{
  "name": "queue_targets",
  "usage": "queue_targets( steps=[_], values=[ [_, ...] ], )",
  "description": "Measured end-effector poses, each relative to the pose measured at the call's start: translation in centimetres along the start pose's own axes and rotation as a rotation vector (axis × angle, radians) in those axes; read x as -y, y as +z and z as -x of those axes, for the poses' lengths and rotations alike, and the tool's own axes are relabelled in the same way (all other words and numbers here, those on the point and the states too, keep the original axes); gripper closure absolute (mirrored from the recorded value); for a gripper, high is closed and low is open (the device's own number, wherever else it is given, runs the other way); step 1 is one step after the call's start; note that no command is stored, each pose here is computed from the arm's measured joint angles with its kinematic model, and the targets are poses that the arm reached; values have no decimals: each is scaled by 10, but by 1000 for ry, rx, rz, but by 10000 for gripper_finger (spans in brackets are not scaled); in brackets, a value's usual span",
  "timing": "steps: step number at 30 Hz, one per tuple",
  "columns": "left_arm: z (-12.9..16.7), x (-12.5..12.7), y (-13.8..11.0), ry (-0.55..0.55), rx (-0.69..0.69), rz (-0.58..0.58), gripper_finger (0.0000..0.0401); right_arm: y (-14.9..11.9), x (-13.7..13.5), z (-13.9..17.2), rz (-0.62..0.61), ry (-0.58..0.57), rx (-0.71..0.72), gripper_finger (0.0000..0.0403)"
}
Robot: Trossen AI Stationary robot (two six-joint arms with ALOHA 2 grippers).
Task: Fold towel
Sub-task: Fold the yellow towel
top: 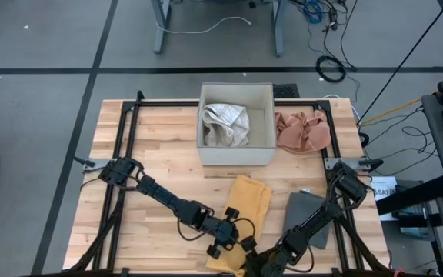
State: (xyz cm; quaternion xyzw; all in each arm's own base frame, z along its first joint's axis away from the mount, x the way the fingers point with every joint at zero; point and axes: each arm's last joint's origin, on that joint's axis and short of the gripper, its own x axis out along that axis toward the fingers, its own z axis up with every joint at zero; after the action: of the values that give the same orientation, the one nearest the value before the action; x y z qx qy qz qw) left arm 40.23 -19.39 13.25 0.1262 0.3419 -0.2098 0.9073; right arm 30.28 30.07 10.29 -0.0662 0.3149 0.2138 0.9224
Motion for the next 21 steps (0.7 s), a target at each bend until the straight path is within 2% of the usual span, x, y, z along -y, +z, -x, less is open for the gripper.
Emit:
queue_targets(
  steps=[5,10,15,21],
  values=[
    [0,-6,-5,6,-46,5,307,0,0,0,2,-1,4,391],
    [0,-10,-8,11,-75,12,307,7,-2,9,-6,-41,21,394],
    [0,-16,-10,18,-90,21,307,18,-7,31,-4,-151,24,399],
    [0,-19,-11,22,-100,-8,307,22,-10,56,-78,-248,-19,400]
  ],
)
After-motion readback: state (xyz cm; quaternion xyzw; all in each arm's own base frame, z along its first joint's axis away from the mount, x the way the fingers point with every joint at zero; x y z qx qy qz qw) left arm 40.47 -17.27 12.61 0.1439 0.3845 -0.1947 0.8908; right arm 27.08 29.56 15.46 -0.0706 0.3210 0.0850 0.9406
